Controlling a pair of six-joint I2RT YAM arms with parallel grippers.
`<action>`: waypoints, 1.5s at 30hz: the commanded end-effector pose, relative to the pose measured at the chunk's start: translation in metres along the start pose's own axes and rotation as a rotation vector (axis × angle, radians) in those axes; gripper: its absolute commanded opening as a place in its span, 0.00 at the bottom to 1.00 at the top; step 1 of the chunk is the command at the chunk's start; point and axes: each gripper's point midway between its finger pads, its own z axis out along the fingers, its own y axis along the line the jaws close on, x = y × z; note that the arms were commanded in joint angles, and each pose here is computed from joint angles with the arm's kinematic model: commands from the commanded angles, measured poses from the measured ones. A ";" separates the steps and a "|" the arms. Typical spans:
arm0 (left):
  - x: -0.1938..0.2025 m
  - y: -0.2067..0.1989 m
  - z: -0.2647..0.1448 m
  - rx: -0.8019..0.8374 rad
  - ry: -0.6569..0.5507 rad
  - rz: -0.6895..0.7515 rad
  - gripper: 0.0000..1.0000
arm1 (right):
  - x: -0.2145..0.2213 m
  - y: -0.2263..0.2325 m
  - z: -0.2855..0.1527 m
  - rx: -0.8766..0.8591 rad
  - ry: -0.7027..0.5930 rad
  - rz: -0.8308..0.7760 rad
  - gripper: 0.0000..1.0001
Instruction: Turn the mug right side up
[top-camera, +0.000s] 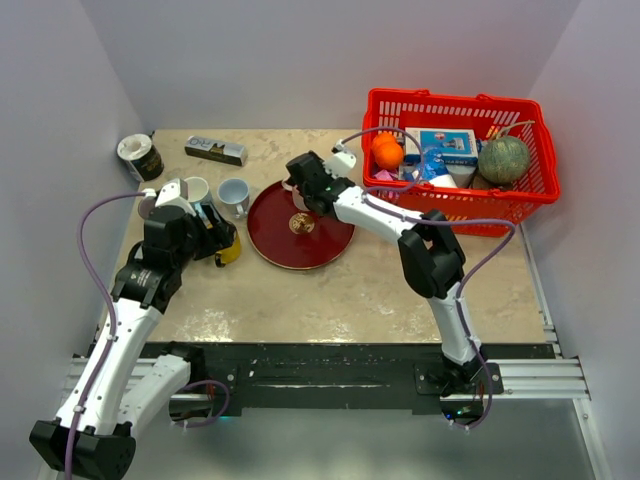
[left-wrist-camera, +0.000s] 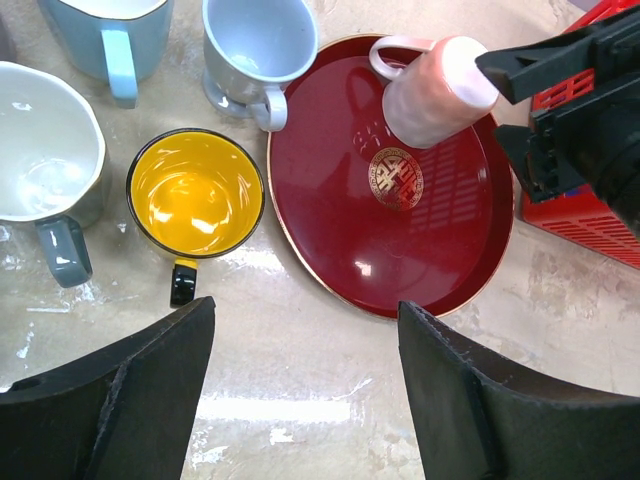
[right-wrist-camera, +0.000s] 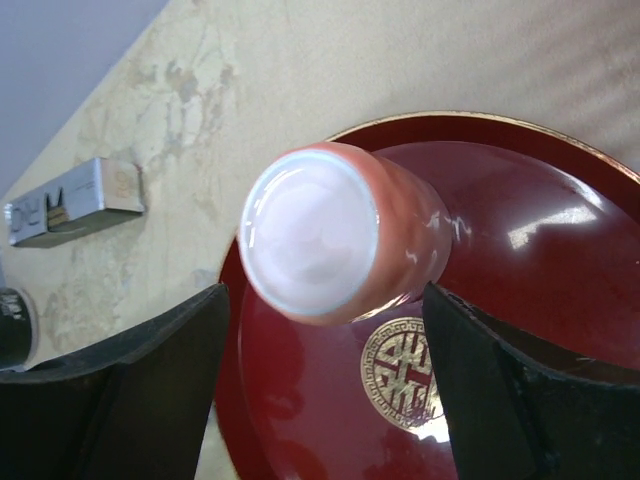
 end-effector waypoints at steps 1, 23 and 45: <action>-0.002 -0.001 -0.002 0.013 -0.021 0.016 0.78 | 0.000 -0.010 0.014 0.056 0.002 -0.076 0.87; 0.004 -0.022 0.009 0.131 0.022 0.057 0.79 | 0.067 -0.048 0.002 -0.231 0.415 -0.460 0.89; -0.011 -0.050 0.035 0.213 0.030 0.037 0.79 | 0.030 -0.030 -0.092 -0.231 0.267 -0.477 0.86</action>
